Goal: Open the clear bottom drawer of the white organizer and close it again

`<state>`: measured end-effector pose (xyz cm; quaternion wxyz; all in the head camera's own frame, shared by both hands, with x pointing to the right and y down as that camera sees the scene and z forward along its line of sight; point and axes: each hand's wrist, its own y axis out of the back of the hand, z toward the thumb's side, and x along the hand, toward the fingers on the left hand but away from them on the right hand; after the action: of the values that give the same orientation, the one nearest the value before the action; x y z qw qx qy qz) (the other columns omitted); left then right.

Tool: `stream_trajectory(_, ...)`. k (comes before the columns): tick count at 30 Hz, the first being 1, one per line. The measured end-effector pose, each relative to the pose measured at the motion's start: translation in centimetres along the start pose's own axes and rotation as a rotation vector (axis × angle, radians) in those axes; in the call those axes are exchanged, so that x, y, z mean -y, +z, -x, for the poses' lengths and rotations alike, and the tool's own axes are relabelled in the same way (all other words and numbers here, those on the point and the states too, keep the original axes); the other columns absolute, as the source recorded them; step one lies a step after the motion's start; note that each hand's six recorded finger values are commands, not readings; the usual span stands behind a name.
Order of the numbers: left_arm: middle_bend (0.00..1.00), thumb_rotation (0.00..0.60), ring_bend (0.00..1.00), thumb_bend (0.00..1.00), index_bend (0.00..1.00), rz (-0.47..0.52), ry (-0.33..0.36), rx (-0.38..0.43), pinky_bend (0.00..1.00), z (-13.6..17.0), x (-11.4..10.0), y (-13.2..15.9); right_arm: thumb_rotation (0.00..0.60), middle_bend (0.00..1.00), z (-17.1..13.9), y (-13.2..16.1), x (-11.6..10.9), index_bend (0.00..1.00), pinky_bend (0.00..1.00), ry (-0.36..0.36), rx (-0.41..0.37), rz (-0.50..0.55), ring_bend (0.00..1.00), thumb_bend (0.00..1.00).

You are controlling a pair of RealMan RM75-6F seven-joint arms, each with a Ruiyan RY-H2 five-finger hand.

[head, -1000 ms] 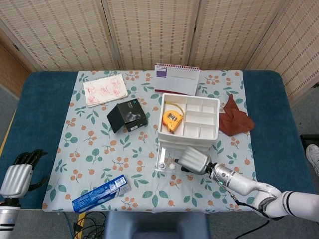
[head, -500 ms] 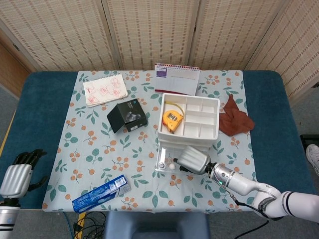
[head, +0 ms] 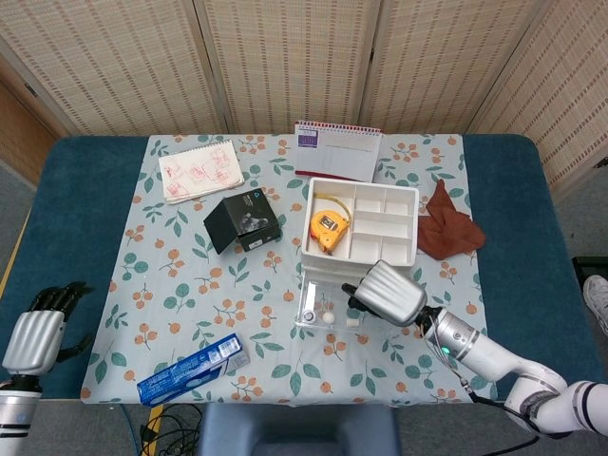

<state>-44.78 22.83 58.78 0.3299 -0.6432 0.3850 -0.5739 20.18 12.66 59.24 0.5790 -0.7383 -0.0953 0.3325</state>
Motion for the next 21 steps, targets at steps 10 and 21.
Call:
stream_trajectory(10, 0.19, 0.6, 0.2, 0.24, 0.22, 0.005, 0.008, 0.033, 0.15, -0.4, -0.1, 1.0, 0.6, 0.95, -8.7, -3.4, 2.1, 0.58, 1.0, 0.018, 0.224, -0.011, 1.0, 0.45)
stream_trajectory(21, 0.19, 0.6, 0.2, 0.24, 0.22, 0.004, 0.018, 0.037, 0.15, -0.2, -0.4, 1.3, 0.6, 0.95, -11.3, -3.8, 9.1, 0.58, 1.0, 0.168, 0.302, 0.079, 1.0, 0.45)
